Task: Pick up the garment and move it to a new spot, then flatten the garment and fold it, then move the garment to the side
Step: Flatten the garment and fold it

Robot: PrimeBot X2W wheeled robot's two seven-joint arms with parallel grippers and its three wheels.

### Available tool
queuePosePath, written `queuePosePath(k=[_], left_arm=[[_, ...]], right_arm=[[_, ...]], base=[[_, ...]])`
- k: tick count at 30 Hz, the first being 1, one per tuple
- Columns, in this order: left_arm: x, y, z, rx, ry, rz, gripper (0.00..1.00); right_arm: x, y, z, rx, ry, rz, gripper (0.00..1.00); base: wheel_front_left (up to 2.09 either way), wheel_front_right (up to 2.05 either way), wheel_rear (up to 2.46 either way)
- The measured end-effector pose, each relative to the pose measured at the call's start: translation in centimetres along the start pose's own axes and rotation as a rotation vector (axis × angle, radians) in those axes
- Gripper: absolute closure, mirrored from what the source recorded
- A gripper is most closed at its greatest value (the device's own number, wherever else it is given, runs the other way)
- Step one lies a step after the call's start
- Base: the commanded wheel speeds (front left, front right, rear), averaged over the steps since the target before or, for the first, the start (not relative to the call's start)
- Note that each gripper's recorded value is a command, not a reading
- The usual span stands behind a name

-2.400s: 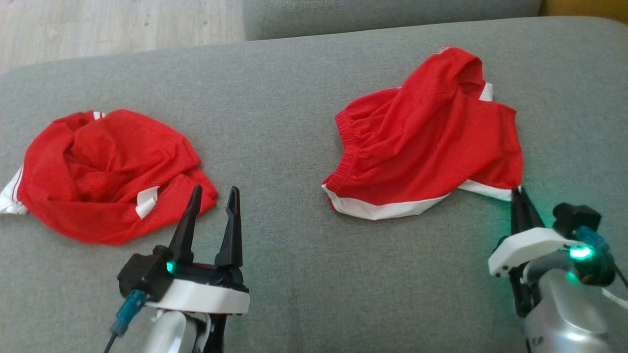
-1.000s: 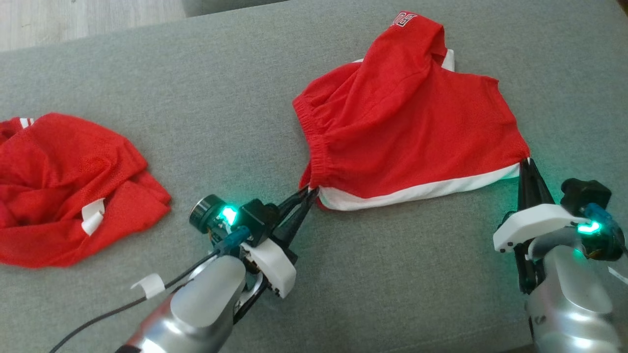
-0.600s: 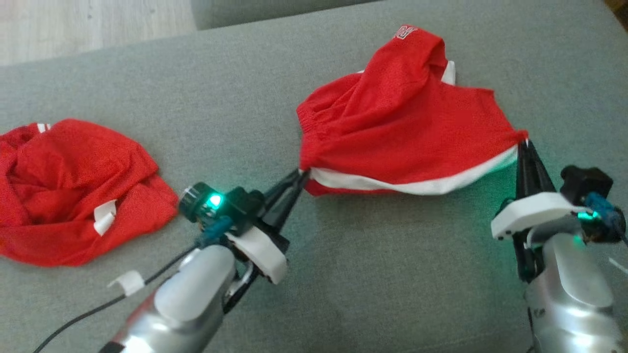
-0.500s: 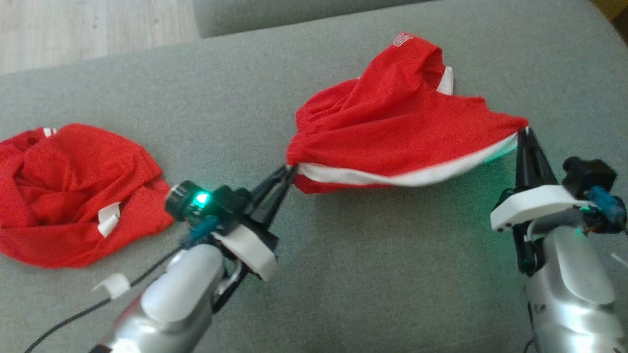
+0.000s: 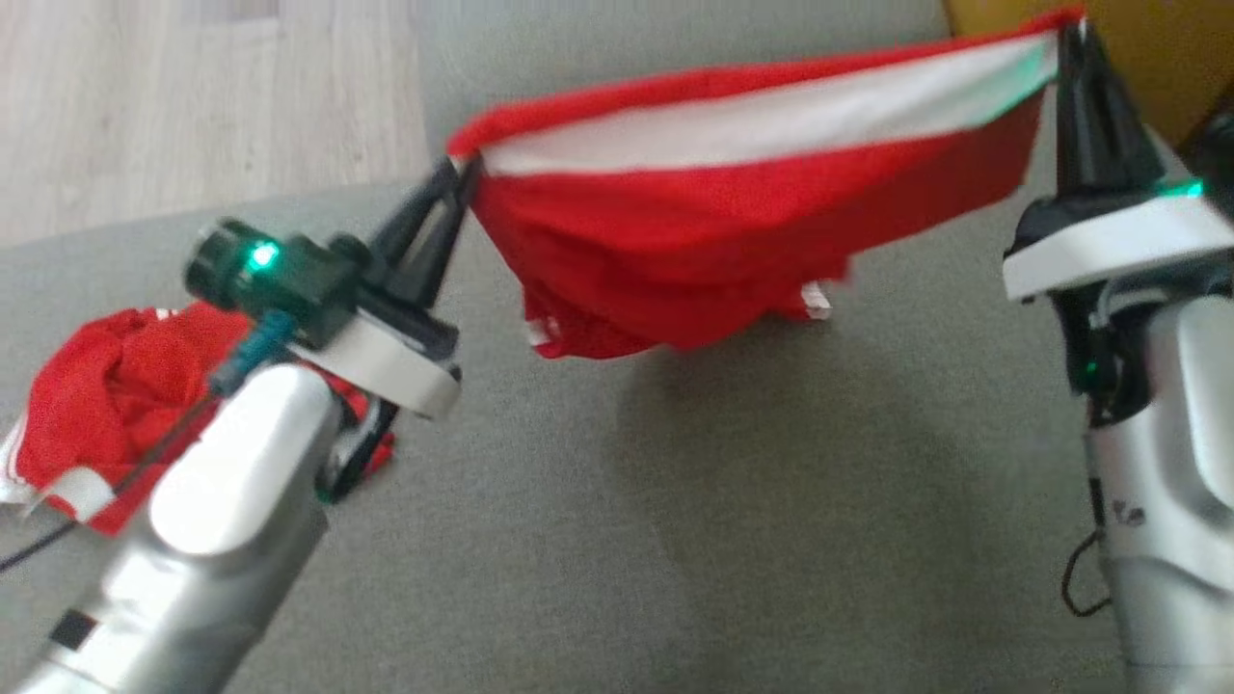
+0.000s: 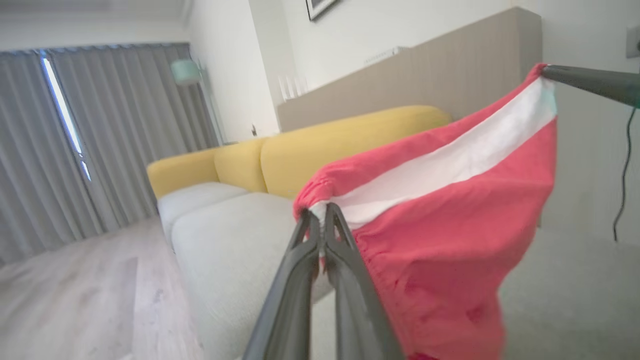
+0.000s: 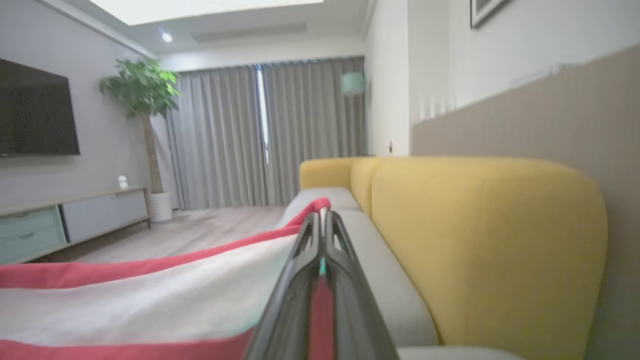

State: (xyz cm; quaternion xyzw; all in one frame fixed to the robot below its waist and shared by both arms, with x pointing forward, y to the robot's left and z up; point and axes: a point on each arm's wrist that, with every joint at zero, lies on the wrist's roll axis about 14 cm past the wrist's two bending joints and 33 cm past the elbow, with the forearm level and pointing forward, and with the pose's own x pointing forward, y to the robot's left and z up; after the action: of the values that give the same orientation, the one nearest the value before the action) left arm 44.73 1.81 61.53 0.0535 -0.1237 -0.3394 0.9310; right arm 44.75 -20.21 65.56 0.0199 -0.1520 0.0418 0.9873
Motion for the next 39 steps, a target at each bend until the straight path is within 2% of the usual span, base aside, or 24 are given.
queuePosePath(k=[3, 9, 13, 19, 25, 27, 30, 35, 39], left_arm=[[0.0, 0.8, 3.5, 0.048, -0.063, 0.022, 1.00], [-1.0, 0.2, 6.3, 0.062, -0.084, 0.018, 1.00], [-3.7, -1.3, 5.1, 0.035, -0.027, -0.002, 1.00], [-7.5, -3.7, 4.5, -0.063, 0.032, -0.012, 1.00], [-7.2, -3.7, 3.7, -0.072, 0.083, -0.040, 1.00], [-6.0, -3.1, 3.0, -0.106, 0.107, -0.055, 1.00], [-3.4, -0.8, 2.0, -0.071, 0.141, -0.059, 1.00], [3.0, 4.1, 1.4, -0.020, 0.131, -0.038, 1.00], [7.8, 8.6, 2.4, -0.033, 0.040, 0.033, 1.00]], right_arm=[[0.0, 0.8, 3.4, -0.028, -0.055, 0.036, 1.00], [-1.0, 1.8, 5.4, -0.016, -0.043, 0.067, 1.00], [-3.5, 1.8, 4.4, 0.005, 0.017, 0.073, 1.00], [-7.1, 0.6, 3.2, 0.031, 0.082, 0.030, 1.00], [-6.9, 0.8, 1.2, 0.043, 0.165, 0.035, 1.00], [-5.8, 1.4, 0.0, 0.037, 0.204, 0.062, 1.00], [-2.4, 1.7, -0.4, 0.023, 0.214, 0.089, 1.00], [6.0, 0.2, 0.7, -0.026, 0.148, 0.082, 1.00], [11.8, -0.6, 1.3, -0.086, 0.067, 0.064, 1.00]], base=[[0.00, 0.00, 0.00], [0.00, 0.00, 0.00], [0.00, 0.00, 0.00], [0.00, 0.00, 0.00], [0.00, 0.00, 0.00], [0.00, 0.00, 0.00], [0.00, 0.00, 0.00], [0.00, 0.00, 0.00], [0.00, 0.00, 0.00]])
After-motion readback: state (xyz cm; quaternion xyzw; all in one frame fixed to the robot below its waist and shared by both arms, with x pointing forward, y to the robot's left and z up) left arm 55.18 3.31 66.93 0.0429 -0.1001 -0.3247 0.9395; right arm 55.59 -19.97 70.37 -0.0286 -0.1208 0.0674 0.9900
